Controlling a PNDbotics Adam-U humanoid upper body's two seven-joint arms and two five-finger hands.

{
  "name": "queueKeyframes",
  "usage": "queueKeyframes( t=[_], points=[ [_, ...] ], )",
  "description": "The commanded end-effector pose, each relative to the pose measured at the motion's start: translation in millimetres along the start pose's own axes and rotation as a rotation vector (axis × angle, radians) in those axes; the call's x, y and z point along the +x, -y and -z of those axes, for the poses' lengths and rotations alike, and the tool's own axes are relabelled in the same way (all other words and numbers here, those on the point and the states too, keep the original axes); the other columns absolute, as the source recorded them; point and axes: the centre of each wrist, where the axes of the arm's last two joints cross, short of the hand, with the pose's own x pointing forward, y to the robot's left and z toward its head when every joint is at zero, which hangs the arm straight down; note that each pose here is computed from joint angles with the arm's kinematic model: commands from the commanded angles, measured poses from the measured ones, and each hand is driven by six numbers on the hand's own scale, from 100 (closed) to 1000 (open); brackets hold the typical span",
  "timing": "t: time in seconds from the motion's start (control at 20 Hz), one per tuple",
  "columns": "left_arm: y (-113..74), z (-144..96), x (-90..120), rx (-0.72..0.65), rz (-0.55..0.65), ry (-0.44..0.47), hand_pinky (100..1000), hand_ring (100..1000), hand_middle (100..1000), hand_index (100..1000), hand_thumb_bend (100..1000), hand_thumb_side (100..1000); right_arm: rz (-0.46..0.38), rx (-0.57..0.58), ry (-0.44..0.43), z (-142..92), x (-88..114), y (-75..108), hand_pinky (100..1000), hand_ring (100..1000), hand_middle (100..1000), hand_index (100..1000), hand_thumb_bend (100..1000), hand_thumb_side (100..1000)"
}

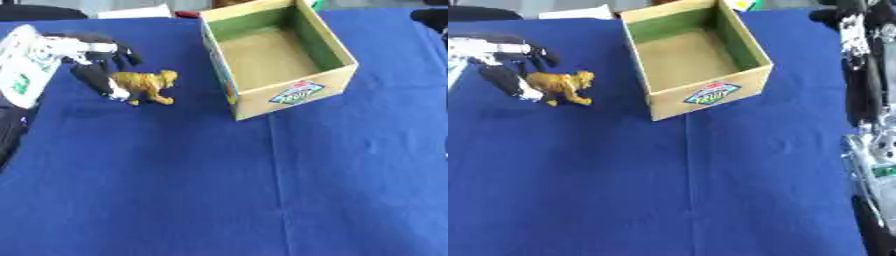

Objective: Pick up objects on the table and place them in the box.

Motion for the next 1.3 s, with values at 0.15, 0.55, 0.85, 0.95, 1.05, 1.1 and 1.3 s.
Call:
queueKeyframes(
  t=[0.15,0.55,0.85,0.95,1.05,1.1,1.3],
  points=[
    [-15.1,-13.2,3.7,0.021,0.025,0.019,693,810,791,867,308,316,-0.013,-0.002,0.029,4.3,7.3,4.6,864,730,724,866,100,821],
    [0.0,-1.8,-8.3,-0.045,0.038,-0.086,697,834,820,879,199,290,-0.003,-0.007,0.033,4.0,7.1,4.2,865,729,722,863,100,819],
    [8.2,5.9,-11.1,-0.075,0.054,-0.098,697,837,827,884,182,292,0.004,-0.007,0.034,3.9,7.1,3.8,865,727,718,864,100,807],
    [11.4,9.0,-11.5,-0.085,0.051,-0.095,691,829,808,871,161,316,0.004,-0.008,0.032,3.6,6.8,3.9,866,726,716,864,100,804],
    [11.4,9.6,-10.7,-0.083,0.048,-0.094,673,804,761,851,134,346,0.005,-0.008,0.03,3.1,6.6,3.9,866,726,716,864,100,803],
    [10.6,9.1,-9.9,-0.078,0.047,-0.096,673,804,761,851,134,346,0.004,-0.008,0.029,2.9,6.4,3.9,866,726,716,864,100,803],
    [3.8,3.9,-5.8,-0.039,0.046,-0.131,559,692,596,753,100,327,0.005,-0.008,0.028,2.4,6.1,4.0,867,726,715,864,100,803]
  ],
)
